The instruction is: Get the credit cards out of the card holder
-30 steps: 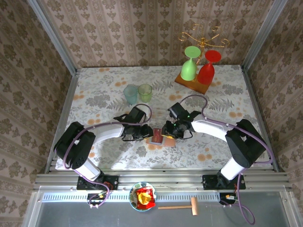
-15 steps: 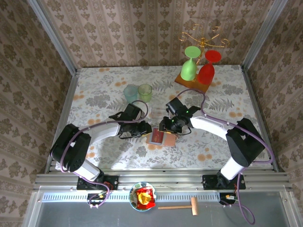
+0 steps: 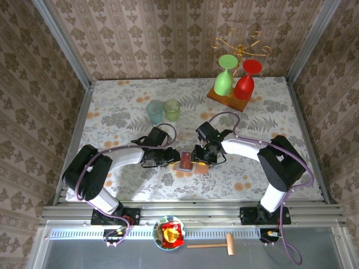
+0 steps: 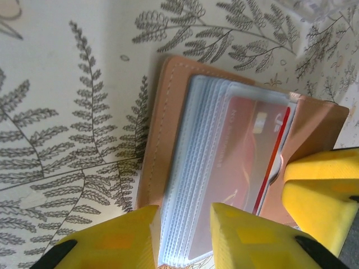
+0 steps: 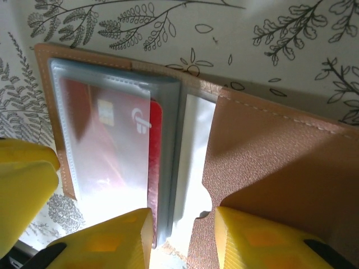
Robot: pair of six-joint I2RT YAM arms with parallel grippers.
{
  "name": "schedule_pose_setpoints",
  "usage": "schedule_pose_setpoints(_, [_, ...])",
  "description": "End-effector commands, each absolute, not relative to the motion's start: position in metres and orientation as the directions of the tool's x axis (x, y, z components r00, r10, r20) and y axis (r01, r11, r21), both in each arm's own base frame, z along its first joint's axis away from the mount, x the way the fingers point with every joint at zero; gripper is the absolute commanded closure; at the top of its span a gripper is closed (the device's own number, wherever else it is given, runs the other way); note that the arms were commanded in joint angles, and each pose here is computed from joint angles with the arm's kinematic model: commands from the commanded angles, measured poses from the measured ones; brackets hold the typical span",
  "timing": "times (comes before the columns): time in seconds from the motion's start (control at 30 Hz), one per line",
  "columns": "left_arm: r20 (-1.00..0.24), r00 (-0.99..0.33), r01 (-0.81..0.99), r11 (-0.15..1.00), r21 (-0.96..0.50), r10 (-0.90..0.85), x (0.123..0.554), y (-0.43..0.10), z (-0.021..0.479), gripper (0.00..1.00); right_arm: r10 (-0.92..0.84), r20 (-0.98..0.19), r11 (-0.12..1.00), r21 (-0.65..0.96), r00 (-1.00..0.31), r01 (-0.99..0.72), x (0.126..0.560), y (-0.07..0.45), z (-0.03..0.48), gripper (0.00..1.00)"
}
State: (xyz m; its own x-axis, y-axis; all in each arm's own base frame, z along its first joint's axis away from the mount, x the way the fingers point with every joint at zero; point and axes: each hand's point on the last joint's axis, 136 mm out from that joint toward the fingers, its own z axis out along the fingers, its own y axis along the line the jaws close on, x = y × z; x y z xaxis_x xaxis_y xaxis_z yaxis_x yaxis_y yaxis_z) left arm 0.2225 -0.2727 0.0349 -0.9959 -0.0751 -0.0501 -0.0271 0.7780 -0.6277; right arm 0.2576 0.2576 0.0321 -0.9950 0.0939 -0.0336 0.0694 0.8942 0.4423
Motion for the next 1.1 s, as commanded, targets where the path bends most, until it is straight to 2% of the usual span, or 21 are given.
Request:
schedule_pose_setpoints(0.0, [-0.033, -0.995, -0.051, 0.753, -0.656, -0.096, 0.218, -0.276, 0.036, 0.7, 0.07, -0.072, 0.903, 0.428, -0.995, 0.033, 0.266, 0.256, 0.028, 0.65])
schedule_pose_setpoints(0.3, [-0.041, -0.992, -0.064, 0.743, -0.667, -0.121, 0.212, -0.275, 0.038, 0.7, 0.038, -0.102, 0.903, 0.429, -0.994, -0.009, 0.275, 0.258, 0.034, 0.66])
schedule_pose_setpoints(0.57, [-0.086, -0.99, -0.025, 0.731, -0.681, -0.114, 0.223, -0.282, 0.06, 0.71, 0.057, -0.107, 0.874, 0.485, -0.993, -0.002, 0.271, 0.263, 0.053, 0.66])
schedule_pose_setpoints(0.87, [-0.087, -0.993, 0.0, 0.726, -0.688, -0.083, 0.23, -0.294, 0.065, 0.8, 0.122, -0.037, 0.782, 0.62, -0.992, 0.073, 0.266, 0.285, 0.062, 0.66])
schedule_pose_setpoints(1.07, [-0.054, -0.996, -0.013, 0.729, -0.684, -0.069, 0.228, -0.296, 0.053, 0.86, 0.126, -0.017, 0.784, 0.614, -0.992, 0.089, 0.265, 0.285, 0.052, 0.66])
